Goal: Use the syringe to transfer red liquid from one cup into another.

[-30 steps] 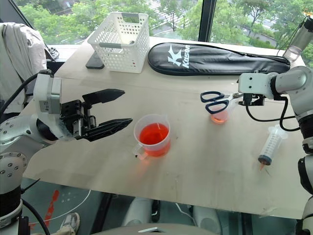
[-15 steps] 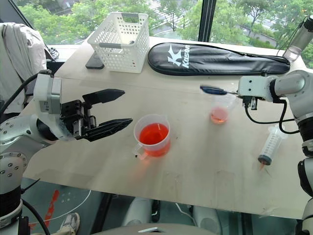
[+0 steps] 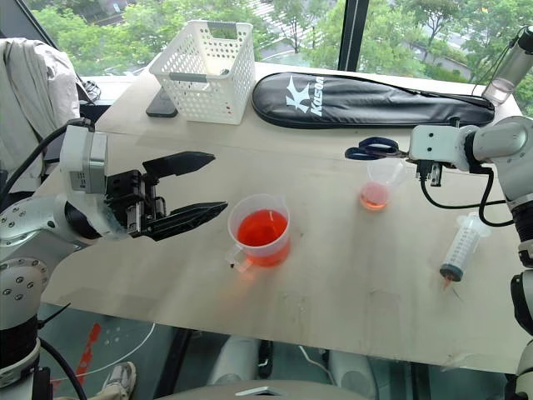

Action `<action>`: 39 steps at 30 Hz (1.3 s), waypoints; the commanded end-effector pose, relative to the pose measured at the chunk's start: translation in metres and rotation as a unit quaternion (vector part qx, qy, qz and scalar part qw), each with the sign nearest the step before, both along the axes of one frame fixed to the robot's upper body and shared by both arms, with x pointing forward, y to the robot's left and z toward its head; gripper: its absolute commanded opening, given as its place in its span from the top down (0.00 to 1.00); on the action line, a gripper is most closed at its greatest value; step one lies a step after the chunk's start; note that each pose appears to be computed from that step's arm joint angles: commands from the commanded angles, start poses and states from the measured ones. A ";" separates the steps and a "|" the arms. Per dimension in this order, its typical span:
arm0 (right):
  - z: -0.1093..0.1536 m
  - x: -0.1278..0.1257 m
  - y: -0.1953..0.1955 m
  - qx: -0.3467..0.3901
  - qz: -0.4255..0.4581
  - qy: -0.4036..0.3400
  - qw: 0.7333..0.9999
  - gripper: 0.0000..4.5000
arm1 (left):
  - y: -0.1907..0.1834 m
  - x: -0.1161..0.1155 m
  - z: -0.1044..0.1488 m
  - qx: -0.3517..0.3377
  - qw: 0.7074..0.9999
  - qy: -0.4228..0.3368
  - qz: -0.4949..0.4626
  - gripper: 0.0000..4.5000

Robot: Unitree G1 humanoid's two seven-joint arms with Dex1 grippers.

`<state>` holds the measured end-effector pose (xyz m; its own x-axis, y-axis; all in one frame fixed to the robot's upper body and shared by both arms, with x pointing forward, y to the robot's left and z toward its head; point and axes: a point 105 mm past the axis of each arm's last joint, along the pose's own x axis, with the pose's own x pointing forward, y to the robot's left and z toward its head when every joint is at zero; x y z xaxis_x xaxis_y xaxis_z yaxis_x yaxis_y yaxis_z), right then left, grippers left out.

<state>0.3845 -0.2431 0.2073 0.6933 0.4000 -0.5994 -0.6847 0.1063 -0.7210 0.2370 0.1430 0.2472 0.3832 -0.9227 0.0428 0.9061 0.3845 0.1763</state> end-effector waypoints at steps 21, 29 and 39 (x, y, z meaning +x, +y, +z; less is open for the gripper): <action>0.077 -0.034 -0.101 0.376 -0.315 -0.043 0.871 0.99 | -0.010 0.002 0.008 -0.018 0.999 -0.025 -0.019 0.00; 0.053 -0.049 -0.137 0.450 -0.462 -0.068 0.762 0.99 | -0.015 0.005 0.006 -0.024 0.999 -0.022 -0.037 0.00; 0.003 -0.034 -0.141 0.328 -0.515 -0.075 0.788 0.99 | -0.021 0.009 0.005 -0.032 0.998 -0.018 -0.054 0.00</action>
<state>0.3477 -0.3743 0.2025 0.8958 -0.1537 -0.4170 0.0841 0.9800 -0.1805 0.2489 0.1249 0.2453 0.3063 -0.9469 0.0982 0.9360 0.3183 0.1502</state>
